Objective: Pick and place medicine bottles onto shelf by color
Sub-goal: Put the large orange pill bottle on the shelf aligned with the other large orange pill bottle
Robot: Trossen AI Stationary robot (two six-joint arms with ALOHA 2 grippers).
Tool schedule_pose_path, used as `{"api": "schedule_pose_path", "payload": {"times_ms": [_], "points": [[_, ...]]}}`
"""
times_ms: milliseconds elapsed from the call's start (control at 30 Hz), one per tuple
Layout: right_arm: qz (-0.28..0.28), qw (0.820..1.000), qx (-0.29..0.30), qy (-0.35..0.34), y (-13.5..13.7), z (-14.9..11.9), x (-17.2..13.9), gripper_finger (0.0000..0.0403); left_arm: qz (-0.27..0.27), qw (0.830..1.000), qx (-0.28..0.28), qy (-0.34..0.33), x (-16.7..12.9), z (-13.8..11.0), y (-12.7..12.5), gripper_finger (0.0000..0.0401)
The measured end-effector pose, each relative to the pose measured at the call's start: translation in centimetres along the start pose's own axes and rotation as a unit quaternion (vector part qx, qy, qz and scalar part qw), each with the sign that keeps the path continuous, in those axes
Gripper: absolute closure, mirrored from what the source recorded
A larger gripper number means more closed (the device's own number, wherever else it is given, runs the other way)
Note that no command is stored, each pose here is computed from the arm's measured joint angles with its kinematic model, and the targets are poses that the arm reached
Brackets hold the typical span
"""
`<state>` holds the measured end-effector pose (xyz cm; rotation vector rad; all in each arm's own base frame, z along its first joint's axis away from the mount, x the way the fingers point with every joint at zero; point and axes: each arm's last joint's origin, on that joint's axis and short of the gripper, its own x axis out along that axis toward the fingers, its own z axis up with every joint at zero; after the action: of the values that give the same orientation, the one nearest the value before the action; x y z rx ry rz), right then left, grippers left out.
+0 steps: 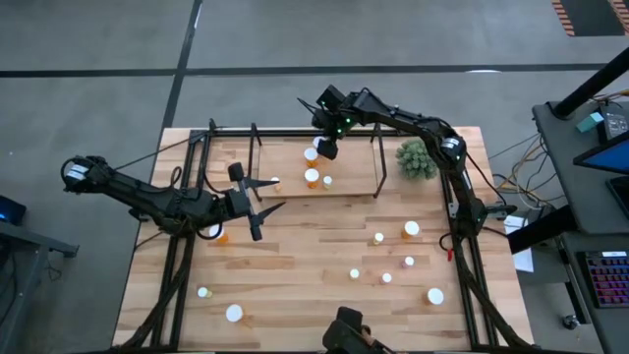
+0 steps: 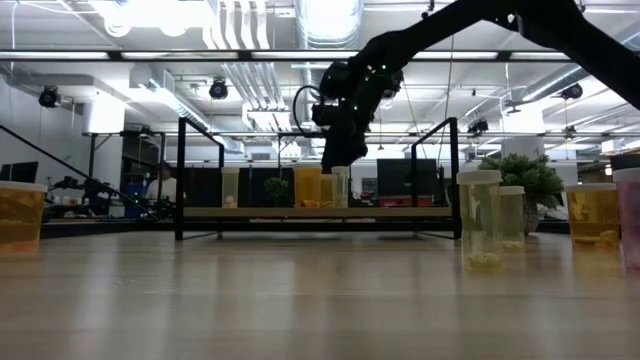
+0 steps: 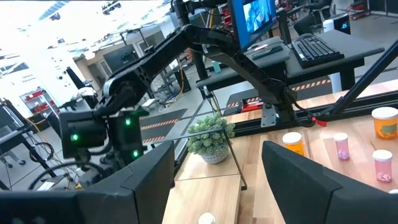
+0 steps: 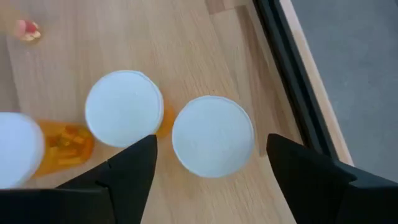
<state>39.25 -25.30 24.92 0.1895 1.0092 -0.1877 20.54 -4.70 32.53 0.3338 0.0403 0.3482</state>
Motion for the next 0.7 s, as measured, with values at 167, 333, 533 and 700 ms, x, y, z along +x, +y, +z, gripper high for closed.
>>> {"api": "schedule_pose_path", "payload": {"times_ms": [167, 333, 533, 700], "points": [[-0.019, 1.0, -0.001, -0.001, 0.4, 0.1, -2.4, 0.0121, 0.0, 1.0, 0.0, 0.0, 0.0, 0.0, 0.0, 0.0175], [-0.032, 0.999, -0.003, 0.038, 0.8, -0.6, -3.6, 0.0171, 0.0, 1.0, 0.0, 0.0, 0.0, 0.0, 0.0, 0.0175], [-0.029, 0.998, 0.022, 0.047, 0.7, -1.7, -1.9, 0.0274, 0.0, 1.0, 0.0, 0.0, 0.0, 0.0, 0.0, 0.0175], [-0.031, 0.998, 0.028, 0.041, 0.5, -2.7, -0.1, 0.0342, 0.0, 1.0, 0.0, 0.0, 0.0, 0.0, 0.0, 0.0175]]}}
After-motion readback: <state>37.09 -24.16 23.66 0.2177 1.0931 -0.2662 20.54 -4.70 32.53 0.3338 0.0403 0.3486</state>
